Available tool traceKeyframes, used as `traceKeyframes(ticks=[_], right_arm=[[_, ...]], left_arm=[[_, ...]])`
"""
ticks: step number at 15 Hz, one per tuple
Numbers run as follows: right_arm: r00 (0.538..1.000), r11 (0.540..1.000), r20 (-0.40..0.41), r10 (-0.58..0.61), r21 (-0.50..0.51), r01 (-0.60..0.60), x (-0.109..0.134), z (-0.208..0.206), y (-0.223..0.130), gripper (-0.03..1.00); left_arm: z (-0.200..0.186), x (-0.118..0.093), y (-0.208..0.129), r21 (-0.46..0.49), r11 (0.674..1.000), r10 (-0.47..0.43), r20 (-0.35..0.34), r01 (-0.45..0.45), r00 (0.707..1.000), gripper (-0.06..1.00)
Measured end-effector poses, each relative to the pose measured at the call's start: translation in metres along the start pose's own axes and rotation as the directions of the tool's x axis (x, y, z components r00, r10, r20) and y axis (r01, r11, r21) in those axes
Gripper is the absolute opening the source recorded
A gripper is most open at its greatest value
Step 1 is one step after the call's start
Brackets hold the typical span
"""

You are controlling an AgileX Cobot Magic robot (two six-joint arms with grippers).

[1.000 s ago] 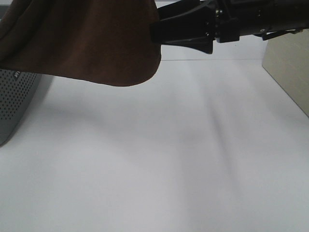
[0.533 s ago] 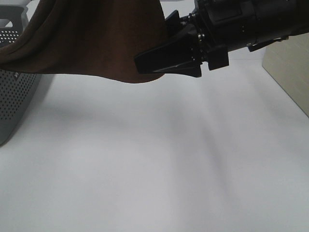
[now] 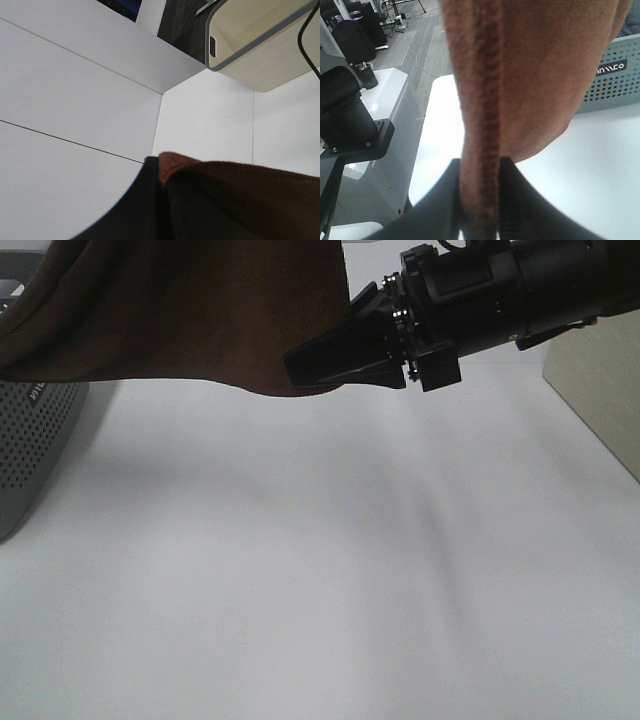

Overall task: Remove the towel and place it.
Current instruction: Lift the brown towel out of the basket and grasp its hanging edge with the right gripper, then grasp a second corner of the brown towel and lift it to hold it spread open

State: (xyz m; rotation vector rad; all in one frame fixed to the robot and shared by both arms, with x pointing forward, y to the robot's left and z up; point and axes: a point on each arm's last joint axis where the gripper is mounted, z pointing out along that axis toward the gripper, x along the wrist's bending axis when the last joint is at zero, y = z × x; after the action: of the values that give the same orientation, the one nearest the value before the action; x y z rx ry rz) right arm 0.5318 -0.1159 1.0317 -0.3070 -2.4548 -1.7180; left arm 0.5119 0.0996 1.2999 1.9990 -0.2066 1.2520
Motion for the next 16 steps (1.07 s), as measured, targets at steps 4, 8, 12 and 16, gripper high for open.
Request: traceKeyframes(ticks=[4, 8, 12, 16], right_arm=[[1.0, 1.0, 0.007, 0.026, 0.001, -0.026, -0.001, 0.0, 0.0, 0.01], [0.954, 0.963, 0.133, 0.27, -0.034, -0.267, -0.012, -0.002, 0.001, 0.01], [0.895, 0.922, 0.258, 0.363, 0.043, -0.386, -0.008, -0.018, 0.023, 0.01], [0.825, 0.882, 0.422, 0.375, 0.109, -0.457, -0.003, -0.048, 0.075, 0.01]], left_arm=[[0.0, -0.002, -0.001, 0.007, 0.999, -0.042, 0.017, 0.042, 0.999, 0.0], [0.0, -0.002, -0.001, 0.012, 0.994, -0.109, 0.025, 0.109, 0.994, 0.0], [0.0, -0.006, -0.005, 0.058, 0.994, -0.094, 0.056, 0.091, 0.994, 0.0], [0.0, -0.003, -0.01, 0.113, 0.993, -0.034, 0.03, 0.031, 0.999, 0.0]])
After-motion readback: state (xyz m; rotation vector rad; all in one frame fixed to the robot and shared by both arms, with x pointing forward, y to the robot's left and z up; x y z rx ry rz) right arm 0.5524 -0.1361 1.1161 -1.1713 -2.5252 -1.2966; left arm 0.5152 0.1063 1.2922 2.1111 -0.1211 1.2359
